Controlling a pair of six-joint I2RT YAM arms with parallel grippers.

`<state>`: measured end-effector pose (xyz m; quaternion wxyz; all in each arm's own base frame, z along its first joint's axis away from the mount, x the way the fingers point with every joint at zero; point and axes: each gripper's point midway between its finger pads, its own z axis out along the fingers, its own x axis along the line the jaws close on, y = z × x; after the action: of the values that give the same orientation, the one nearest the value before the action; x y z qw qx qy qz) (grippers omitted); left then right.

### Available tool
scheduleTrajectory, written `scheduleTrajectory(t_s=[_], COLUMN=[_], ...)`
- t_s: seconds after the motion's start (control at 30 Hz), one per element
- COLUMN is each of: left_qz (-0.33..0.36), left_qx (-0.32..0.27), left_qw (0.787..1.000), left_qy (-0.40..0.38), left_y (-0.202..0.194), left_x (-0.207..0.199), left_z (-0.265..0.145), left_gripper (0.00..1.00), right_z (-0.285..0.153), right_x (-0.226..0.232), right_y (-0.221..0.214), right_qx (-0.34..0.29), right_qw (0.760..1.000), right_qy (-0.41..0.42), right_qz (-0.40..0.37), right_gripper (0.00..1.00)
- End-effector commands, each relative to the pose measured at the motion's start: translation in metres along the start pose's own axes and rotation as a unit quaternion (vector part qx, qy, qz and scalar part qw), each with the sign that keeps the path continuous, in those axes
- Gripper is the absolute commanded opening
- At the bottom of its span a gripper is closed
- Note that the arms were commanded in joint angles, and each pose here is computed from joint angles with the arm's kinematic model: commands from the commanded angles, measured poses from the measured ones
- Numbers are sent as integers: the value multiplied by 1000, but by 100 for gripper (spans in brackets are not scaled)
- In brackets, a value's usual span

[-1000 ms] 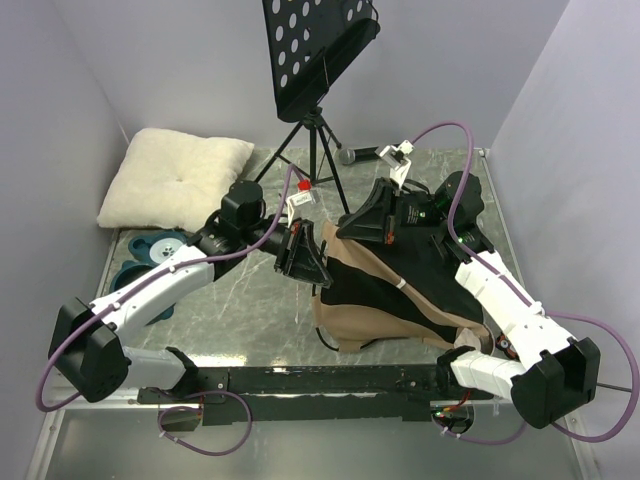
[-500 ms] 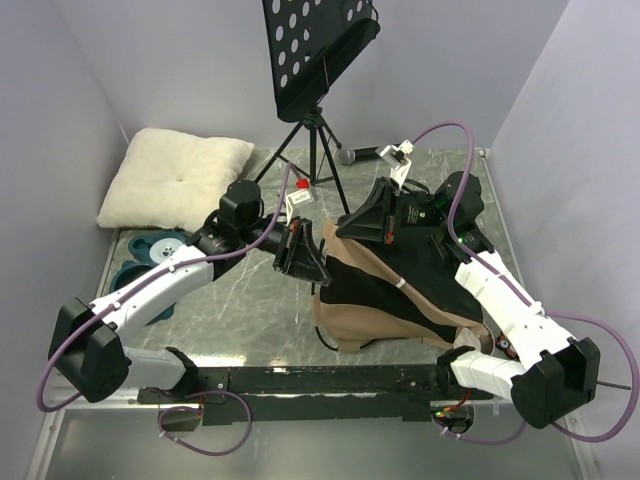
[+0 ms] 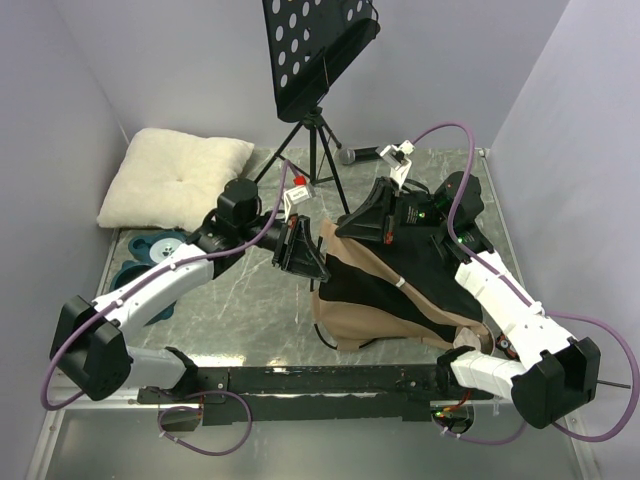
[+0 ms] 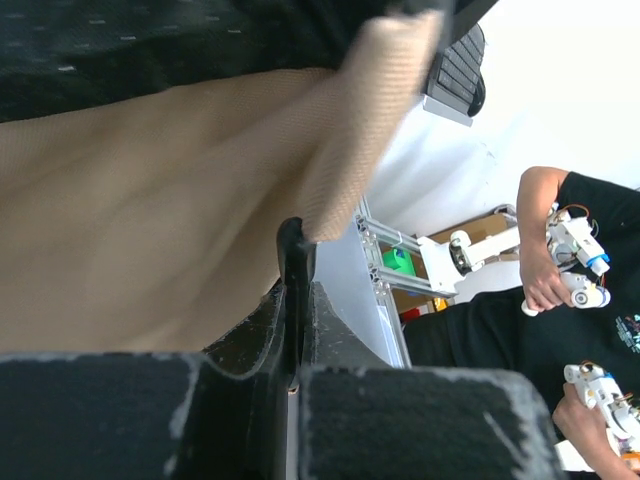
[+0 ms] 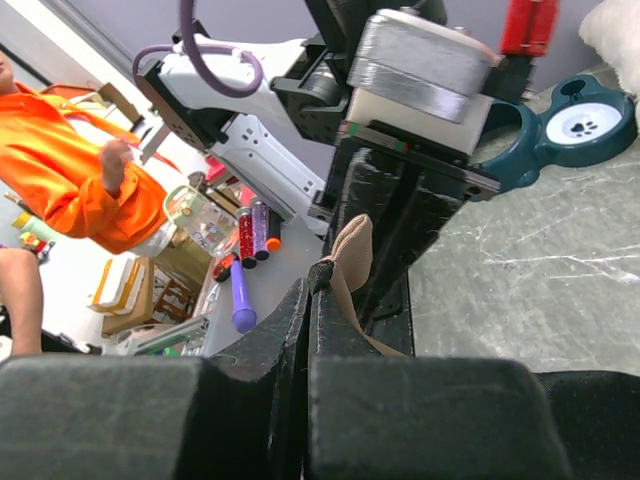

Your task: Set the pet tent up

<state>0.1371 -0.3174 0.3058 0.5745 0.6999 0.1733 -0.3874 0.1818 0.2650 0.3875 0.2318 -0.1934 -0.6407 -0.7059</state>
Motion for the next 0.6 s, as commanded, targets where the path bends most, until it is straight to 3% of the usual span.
scheduleTrajectory(t_s=[0.0, 0.57], left_qz=[-44, -27], left_qx=[32, 16], left_qw=[998, 999], left_qy=[-14, -9], left_y=[-20, 2], left_x=[-12, -16], left_z=[4, 2], left_gripper=[1, 1], right_z=[2, 5], right_x=[25, 29], right_y=[35, 16], right_qx=[-56, -21], right_qw=[994, 996], right_qy=[3, 21], right_qz=[-93, -88], right_gripper=[0, 0])
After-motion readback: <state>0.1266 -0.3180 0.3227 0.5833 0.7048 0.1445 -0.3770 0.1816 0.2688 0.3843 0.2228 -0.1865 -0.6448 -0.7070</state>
